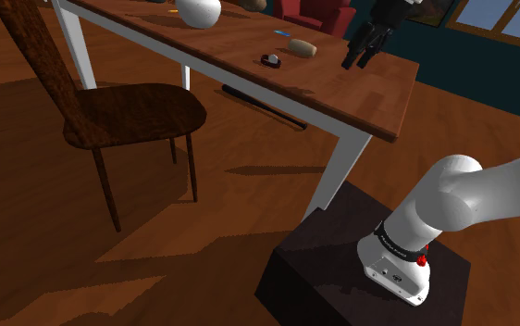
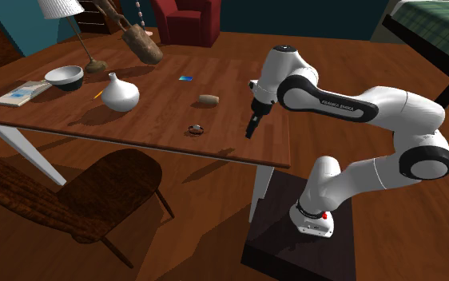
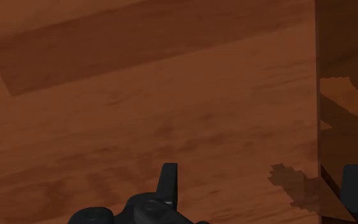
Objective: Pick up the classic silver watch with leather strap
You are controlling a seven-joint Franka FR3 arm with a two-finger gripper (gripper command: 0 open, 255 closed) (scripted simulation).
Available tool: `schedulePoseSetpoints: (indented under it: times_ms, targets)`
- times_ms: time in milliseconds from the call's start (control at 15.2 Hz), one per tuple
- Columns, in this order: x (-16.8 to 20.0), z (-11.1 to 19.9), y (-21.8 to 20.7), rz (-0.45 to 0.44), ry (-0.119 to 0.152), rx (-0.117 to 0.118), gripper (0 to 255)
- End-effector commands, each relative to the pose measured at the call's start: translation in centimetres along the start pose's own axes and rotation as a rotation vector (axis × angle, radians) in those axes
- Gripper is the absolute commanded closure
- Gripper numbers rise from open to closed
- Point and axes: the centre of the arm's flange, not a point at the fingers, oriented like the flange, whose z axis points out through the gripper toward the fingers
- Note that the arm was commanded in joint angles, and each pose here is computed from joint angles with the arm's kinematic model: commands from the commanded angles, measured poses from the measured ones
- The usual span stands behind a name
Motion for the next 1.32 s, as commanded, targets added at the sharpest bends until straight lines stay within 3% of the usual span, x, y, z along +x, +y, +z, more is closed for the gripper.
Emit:
schedulePoseSetpoints:
  times_ms: [0,1188,1254]
  targets:
    - [0.0,0.0,0.0,0.000,0.000,0.000,0]
    - [26.9,6.3,0.2,0.013,-0.255,0.010,0]
    - [27.3,6.4,0.2,0.013,-0.259,0.011,0]
